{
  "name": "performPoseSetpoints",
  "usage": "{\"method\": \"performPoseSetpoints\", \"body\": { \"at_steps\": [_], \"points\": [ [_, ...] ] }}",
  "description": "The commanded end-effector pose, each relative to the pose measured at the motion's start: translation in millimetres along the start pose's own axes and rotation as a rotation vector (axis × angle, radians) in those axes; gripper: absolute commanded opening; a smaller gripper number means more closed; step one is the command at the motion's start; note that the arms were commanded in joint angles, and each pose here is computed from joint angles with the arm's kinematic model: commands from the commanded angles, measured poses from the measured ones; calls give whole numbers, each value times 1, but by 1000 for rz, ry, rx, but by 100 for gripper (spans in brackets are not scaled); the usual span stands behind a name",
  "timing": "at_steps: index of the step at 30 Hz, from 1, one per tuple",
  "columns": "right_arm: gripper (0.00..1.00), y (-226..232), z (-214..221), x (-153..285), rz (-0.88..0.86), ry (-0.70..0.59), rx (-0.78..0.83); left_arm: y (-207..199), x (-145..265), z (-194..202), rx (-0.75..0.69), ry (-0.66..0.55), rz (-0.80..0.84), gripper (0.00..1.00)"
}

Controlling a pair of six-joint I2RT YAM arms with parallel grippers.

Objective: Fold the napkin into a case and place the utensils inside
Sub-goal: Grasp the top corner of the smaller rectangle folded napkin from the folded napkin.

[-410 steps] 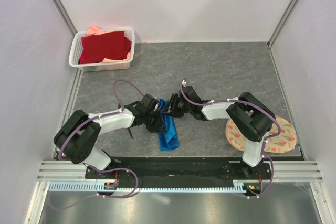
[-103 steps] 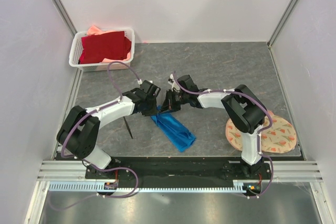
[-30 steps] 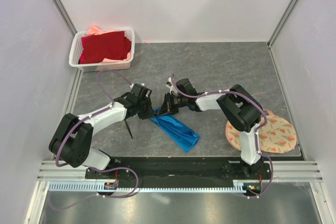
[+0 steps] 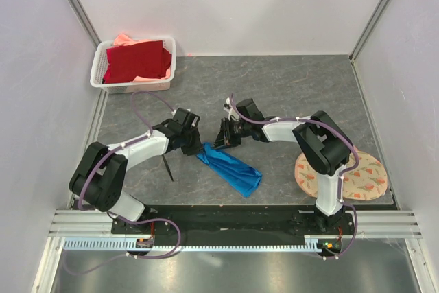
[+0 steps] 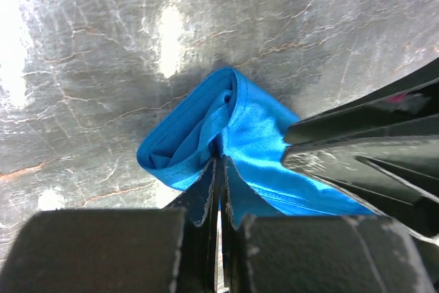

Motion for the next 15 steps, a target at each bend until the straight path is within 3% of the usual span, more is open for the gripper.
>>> {"method": "performPoseSetpoints", "body": {
  "at_steps": [1,4,9,15],
  "points": [
    [21,1,2,-11,-8,8,22,-10,5,-15,-22,-46,16,2],
    [12,9,8,-28,-33,31,24,-12,8,-17,-20,-53,25,2],
    [6,12,21,-66,-71,80,-25,-14,1,-16,5,-35,36,2],
    [4,22,11,-47,-97,24,-50,-11,-9,-22,40,-23,35,2]
  ]
}}
Point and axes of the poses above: each gripper's point midway between its finger pads, its own x axis back along the fingers, its own y axis along the line the jaws close on, z = x × y, the point moved 3 cm from there along x, back along the fingers, and after that the axes turned 10 degrees about -x, right-handed, at the moved point
